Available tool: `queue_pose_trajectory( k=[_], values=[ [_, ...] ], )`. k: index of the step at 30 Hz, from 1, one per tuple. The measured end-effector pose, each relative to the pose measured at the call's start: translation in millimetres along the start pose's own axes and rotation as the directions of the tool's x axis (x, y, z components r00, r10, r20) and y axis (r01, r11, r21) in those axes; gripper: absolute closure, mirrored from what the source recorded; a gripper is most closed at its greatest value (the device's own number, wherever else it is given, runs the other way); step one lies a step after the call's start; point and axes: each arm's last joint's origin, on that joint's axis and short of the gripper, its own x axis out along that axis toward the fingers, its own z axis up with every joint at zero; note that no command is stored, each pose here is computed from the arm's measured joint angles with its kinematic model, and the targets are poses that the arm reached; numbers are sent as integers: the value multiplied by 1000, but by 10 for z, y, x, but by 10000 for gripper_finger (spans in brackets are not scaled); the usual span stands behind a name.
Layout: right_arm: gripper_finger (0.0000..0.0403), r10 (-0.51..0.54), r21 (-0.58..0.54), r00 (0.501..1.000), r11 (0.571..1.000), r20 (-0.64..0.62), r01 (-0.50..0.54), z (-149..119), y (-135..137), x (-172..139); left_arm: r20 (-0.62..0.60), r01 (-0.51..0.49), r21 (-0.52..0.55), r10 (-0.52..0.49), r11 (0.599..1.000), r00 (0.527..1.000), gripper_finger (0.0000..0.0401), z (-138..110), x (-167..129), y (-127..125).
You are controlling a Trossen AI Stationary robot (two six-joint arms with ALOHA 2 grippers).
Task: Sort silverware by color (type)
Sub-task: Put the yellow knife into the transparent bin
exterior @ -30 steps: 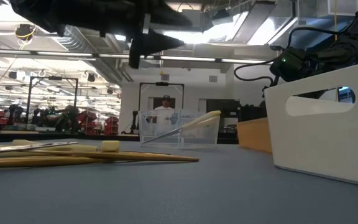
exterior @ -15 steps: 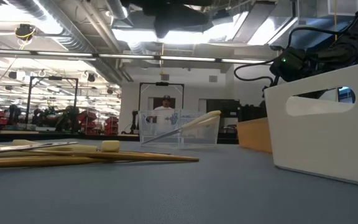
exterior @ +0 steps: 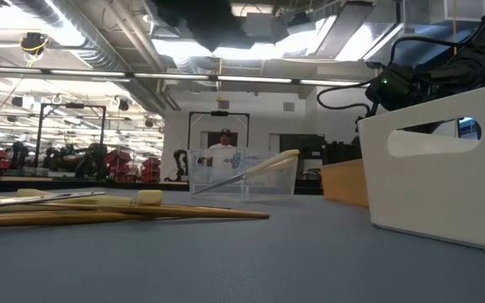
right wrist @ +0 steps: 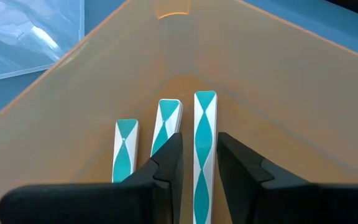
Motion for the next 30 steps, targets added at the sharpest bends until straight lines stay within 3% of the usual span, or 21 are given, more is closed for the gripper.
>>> queue_pose_trajectory(
  k=[9,15,23,30],
  values=[
    [317,0,0,1000,1000,0,0,0,0,0,-145,19,76,-8,997,989,213,-132,-12,-119],
    [317,0,0,1000,1000,0,0,1,0,-1,-232,67,141,-33,988,972,213,-254,157,-221],
    [317,5,0,1000,1000,-3,-5,-1,2,-1,-397,135,204,-44,970,917,214,-549,515,-305],
    [317,5,0,1000,1000,-3,-5,-1,1,-1,-507,191,236,-47,953,861,214,-710,583,-322]
  ],
)
